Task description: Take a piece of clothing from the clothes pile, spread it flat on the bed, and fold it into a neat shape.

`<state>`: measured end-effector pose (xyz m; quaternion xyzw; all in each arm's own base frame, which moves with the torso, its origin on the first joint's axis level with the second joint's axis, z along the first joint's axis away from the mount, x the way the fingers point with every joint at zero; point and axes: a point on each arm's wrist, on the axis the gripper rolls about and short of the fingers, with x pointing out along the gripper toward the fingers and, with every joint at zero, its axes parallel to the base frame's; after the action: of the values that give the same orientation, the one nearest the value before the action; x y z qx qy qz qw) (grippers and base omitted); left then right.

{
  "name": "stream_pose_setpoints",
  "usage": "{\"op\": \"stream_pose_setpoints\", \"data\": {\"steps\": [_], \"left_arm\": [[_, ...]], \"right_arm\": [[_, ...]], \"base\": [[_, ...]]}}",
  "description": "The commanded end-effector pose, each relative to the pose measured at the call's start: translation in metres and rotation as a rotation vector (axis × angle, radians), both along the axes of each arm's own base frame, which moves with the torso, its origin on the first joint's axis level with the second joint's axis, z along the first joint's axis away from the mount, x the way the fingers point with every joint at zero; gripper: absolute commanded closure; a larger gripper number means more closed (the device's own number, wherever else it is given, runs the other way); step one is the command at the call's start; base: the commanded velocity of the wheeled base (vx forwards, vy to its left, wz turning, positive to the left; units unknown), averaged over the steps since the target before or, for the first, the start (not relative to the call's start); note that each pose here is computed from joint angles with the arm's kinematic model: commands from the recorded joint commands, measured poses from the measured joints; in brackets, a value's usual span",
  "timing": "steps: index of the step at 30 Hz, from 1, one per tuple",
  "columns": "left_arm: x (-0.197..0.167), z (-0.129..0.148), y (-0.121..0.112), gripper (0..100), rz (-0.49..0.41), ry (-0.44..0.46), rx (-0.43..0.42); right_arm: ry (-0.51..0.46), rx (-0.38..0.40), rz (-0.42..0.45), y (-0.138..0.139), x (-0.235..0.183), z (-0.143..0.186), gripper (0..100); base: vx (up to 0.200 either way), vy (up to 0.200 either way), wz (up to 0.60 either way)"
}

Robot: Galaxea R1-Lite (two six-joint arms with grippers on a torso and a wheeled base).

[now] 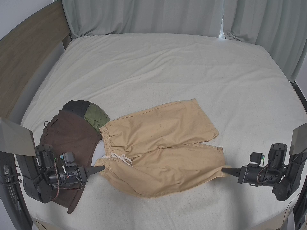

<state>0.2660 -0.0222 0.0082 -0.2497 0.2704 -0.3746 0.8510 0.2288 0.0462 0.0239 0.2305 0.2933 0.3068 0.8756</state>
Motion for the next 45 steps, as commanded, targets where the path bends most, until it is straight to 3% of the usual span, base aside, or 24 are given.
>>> {"op": "stream_pose_setpoints", "data": {"steps": [1,17,21,25,45], "left_arm": [[0.004,0.007,0.001,100,0.010,-0.030,-0.006],[0.007,0.025,0.002,100,0.028,-0.057,-0.050],[0.008,0.026,-0.001,100,0.036,-0.031,-0.068],[0.017,0.028,-0.003,100,0.100,-0.024,-0.085],[0.020,0.029,0.001,100,0.119,-0.026,-0.092]], "right_arm": [[-0.068,0.019,-0.023,0.001,0.008,0.014,100],[-0.135,0.126,-0.115,0.001,0.044,0.032,100],[-0.161,0.146,-0.118,0.002,0.051,0.038,100],[-0.190,0.156,-0.116,0.004,0.058,0.043,100],[-0.347,0.200,-0.098,0.009,0.089,0.071,100]], "base": [[0.000,0.000,0.00],[0.000,0.000,0.00],[0.000,0.000,0.00],[0.000,0.000,0.00],[0.000,0.000,0.00]]}}
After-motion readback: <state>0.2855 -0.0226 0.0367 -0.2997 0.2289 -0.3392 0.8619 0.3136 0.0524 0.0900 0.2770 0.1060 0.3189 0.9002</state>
